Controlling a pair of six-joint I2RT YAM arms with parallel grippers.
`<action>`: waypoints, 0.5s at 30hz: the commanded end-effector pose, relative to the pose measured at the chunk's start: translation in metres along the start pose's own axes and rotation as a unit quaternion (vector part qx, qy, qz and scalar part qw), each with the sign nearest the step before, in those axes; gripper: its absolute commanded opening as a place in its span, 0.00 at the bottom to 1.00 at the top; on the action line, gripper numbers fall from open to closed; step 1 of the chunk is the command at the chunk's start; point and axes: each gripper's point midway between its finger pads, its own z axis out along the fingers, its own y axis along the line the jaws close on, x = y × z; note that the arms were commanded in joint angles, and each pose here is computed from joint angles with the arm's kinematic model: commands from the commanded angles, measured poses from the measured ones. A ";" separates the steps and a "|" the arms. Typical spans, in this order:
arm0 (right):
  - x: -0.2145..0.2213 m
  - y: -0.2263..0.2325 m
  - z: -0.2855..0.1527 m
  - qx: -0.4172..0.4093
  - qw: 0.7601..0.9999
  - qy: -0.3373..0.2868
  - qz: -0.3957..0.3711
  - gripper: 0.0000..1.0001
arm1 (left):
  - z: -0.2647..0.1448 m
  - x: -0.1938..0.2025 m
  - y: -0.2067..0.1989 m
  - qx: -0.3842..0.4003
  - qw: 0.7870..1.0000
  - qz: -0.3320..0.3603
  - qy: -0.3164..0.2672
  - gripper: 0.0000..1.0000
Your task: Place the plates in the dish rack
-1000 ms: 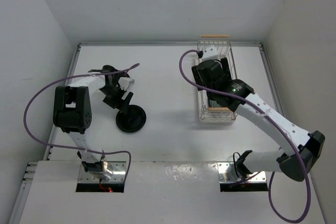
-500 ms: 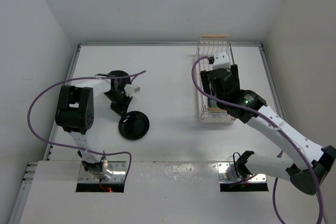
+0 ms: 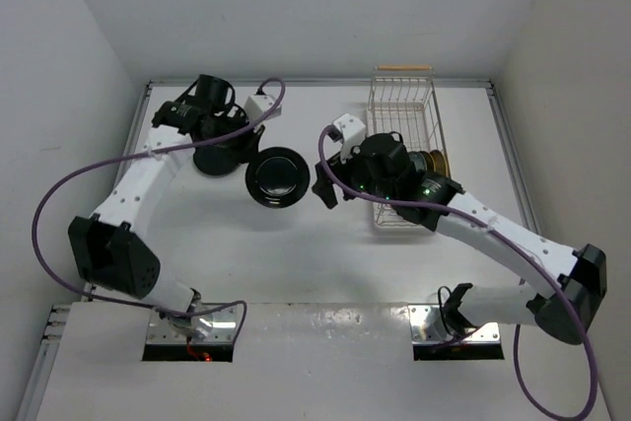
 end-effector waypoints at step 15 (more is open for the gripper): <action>-0.020 0.047 0.050 -0.086 0.992 -0.050 0.077 0.00 | -0.047 -0.033 -0.083 0.103 0.986 0.092 -0.091 0.00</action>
